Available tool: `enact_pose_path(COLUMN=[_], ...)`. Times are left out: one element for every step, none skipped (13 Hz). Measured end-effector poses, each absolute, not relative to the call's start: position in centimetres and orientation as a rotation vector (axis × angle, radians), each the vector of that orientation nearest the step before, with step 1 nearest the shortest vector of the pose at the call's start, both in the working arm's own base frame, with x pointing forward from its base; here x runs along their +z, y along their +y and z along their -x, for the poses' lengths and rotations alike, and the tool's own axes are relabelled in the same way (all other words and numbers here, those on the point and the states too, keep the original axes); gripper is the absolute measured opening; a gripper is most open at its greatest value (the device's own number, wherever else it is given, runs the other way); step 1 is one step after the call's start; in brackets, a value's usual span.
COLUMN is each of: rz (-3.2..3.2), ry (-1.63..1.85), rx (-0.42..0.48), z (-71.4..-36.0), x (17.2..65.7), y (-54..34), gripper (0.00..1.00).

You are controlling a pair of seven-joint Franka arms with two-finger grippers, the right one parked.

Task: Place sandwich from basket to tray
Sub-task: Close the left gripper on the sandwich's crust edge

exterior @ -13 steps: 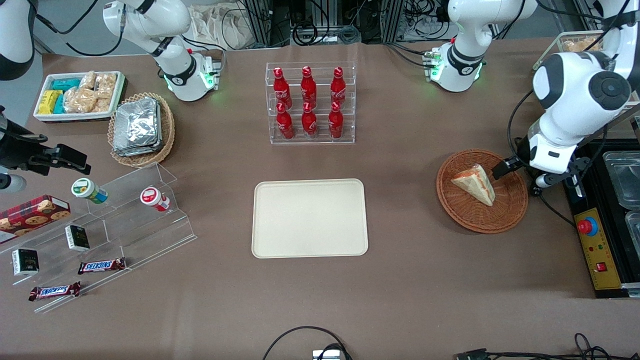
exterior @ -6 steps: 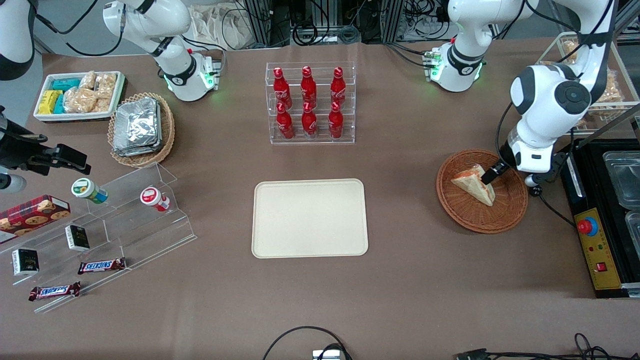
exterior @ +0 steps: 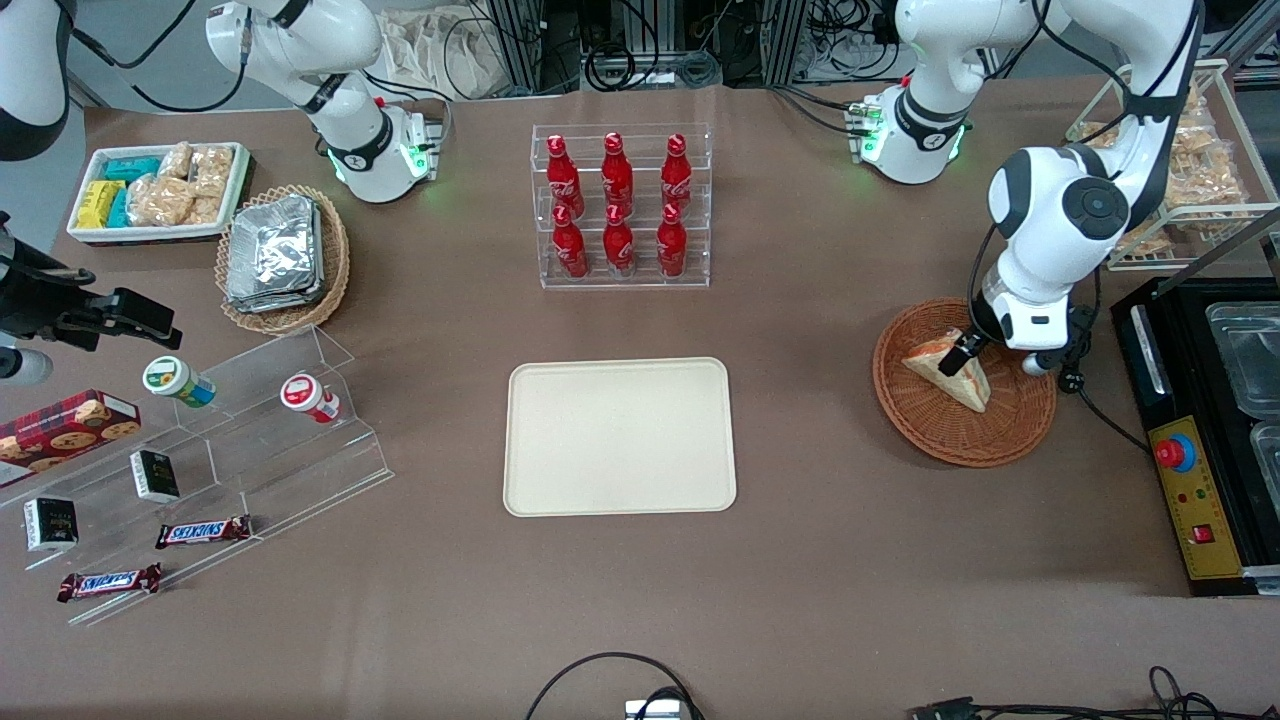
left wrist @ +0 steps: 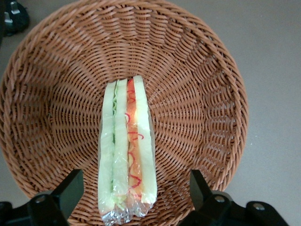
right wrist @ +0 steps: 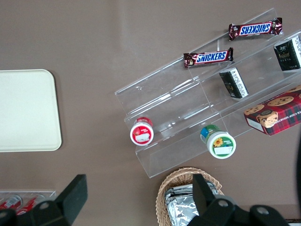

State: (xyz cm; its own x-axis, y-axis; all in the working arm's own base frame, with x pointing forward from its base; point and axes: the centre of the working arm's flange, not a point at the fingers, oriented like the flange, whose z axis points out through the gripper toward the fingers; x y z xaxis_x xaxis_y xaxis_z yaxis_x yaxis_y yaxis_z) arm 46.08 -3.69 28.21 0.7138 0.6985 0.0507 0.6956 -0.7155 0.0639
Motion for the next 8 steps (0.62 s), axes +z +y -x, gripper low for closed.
enact_pose_path(rz=[-2.867, -2.865, -2.862, -2.859, -2.857, -2.855, -2.855, -2.856], ry=[1.17, 1.172, 1.172, 1.172, 1.172, 1.172, 1.173, 1.174], rx=[0.116, 0.119, 0.123, 0.128, 0.13, 0.131, 0.126, 0.122], z=[-45.9, -45.6, -45.4, -45.3, -45.1, -45.0, -45.0, -45.0], x=[27.7, 27.1, 26.5, 25.8, 25.1, 24.4, 23.9, 23.6], y=[-3.7, -3.6, -3.6, -3.6, -3.6, -3.6, -3.6, -3.6], gripper=[1.0, 1.0, 1.0, 1.0, 1.0, 1.0, 1.0, 1.0])
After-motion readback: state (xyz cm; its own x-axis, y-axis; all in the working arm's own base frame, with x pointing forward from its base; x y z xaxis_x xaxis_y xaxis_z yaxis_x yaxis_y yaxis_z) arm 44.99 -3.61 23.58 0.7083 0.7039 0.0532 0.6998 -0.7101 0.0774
